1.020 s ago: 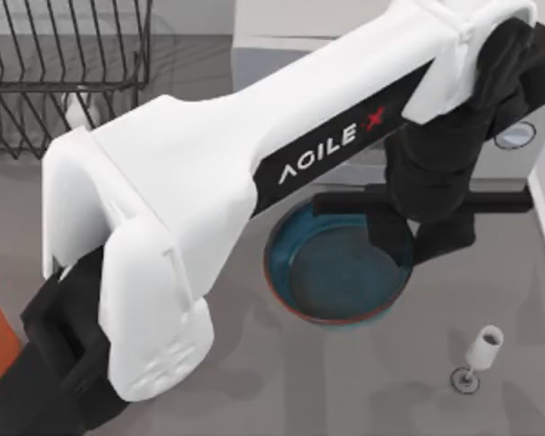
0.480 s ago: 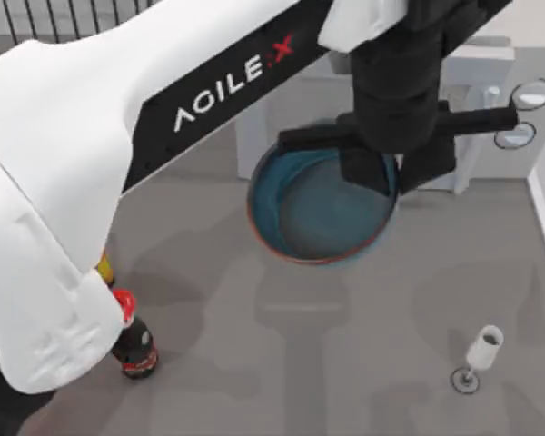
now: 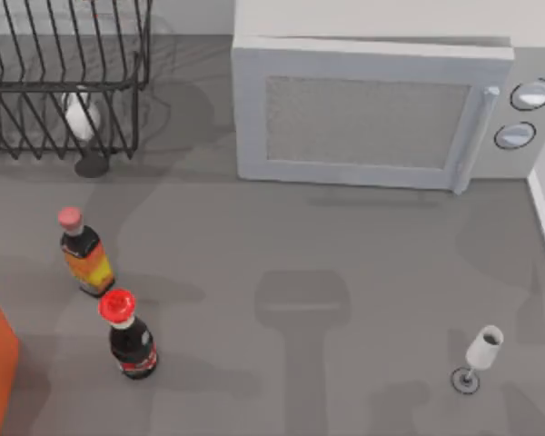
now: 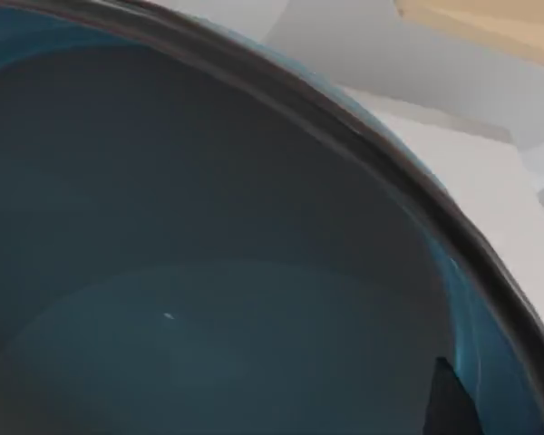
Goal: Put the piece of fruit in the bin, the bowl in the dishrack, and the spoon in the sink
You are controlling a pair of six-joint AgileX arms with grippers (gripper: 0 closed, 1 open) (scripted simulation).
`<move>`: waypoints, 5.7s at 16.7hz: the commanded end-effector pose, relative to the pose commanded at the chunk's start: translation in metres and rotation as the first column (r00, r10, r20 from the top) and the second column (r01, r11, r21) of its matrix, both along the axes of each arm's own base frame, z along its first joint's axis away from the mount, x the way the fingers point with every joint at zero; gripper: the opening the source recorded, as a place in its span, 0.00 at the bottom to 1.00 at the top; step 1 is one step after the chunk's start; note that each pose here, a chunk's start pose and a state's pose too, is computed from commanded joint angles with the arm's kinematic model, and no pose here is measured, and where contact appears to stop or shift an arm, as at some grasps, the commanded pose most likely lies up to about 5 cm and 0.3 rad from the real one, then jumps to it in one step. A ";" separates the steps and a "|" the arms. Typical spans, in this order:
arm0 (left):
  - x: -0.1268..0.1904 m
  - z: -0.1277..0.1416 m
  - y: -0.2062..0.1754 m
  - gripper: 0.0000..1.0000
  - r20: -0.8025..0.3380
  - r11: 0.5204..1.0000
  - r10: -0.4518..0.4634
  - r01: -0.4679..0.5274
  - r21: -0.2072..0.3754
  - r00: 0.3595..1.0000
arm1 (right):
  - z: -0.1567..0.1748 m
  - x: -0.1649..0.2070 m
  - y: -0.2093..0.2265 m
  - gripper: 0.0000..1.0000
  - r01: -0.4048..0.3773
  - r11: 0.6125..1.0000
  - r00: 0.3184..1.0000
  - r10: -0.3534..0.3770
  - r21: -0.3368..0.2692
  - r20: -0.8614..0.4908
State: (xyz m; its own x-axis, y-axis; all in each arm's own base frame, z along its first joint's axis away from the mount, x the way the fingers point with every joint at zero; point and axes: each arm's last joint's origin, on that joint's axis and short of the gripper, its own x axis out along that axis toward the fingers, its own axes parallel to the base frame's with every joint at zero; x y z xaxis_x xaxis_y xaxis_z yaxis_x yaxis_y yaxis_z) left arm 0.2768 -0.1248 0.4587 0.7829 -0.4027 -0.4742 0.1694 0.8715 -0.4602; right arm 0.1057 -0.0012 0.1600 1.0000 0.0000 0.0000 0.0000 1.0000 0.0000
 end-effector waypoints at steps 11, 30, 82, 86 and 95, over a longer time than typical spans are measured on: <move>-0.096 -0.037 0.151 0.00 0.594 0.888 0.156 -0.375 0.265 0.789 | 0.000 0.000 0.000 1.00 0.000 1.000 1.000 0.000 0.000 0.000; 0.069 -0.148 0.162 0.00 0.621 0.879 0.159 -0.396 0.266 0.768 | 0.000 0.000 0.000 1.00 0.000 1.000 1.000 0.000 0.000 0.000; -0.125 -0.207 0.127 1.00 0.658 0.878 0.171 -0.417 0.236 0.733 | 0.000 0.000 0.000 1.00 0.000 1.000 1.000 0.000 0.000 0.000; -0.162 -0.252 0.125 1.00 0.650 0.876 0.173 -0.418 0.242 0.740 | 0.000 0.000 0.000 1.00 0.000 1.000 1.000 0.000 0.000 0.000; -0.171 -0.299 0.124 1.00 0.599 0.871 0.169 -0.403 0.280 0.783 | 0.000 0.000 0.000 1.00 0.000 1.000 1.000 0.000 0.000 0.000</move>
